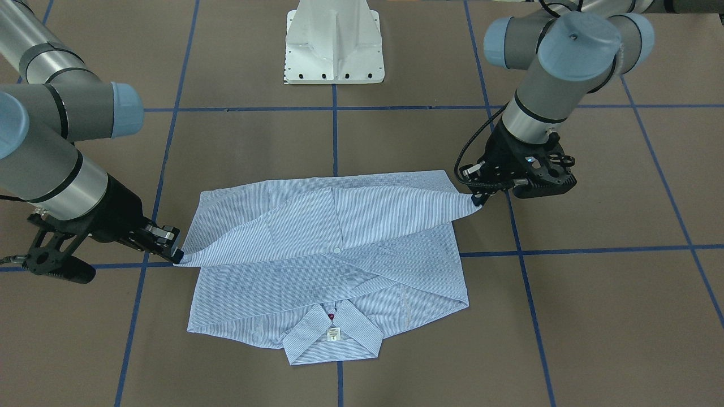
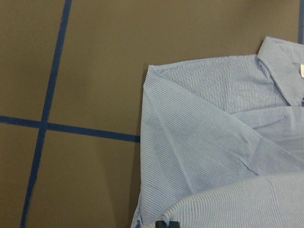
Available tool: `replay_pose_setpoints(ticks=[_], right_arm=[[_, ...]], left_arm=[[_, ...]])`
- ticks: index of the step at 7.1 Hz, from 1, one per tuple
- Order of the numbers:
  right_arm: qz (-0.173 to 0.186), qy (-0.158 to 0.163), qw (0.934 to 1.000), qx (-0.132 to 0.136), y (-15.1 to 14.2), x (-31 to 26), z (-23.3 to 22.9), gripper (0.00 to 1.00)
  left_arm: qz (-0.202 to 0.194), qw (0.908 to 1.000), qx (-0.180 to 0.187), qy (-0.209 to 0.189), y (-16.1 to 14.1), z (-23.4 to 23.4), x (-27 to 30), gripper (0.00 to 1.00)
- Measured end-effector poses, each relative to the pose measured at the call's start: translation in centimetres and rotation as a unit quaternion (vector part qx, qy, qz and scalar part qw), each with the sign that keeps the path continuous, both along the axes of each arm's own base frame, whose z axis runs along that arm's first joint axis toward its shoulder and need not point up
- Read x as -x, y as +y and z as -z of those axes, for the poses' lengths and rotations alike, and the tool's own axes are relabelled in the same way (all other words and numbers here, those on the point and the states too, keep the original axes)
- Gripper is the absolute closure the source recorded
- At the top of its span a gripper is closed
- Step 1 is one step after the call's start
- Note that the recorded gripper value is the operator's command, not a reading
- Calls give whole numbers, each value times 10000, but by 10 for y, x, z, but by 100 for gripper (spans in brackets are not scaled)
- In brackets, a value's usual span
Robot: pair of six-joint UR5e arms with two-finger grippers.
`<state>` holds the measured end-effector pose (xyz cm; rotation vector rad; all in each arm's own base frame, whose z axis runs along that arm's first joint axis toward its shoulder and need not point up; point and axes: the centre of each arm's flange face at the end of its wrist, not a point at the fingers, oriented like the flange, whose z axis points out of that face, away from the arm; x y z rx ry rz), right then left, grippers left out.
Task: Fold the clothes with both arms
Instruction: 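Lay the hem over the collar edge with both grippers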
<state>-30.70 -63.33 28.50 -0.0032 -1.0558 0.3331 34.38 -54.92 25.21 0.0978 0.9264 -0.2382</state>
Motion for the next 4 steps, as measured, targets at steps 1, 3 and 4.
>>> replay_pose_setpoints(ticks=[1,3,4], right_arm=[[-38,4,10000,-31,-9,2,-2,100],[-93,-12,9999,-82,-27,6,-8,100],[-109,-4,9999,-72,-36,9,-10,100]], left_arm=[[47,10000,6,6,-12,1,-3,100],[93,9999,-47,71,-30,-7,-14,100],[118,9999,-65,81,-36,-13,-15,100]])
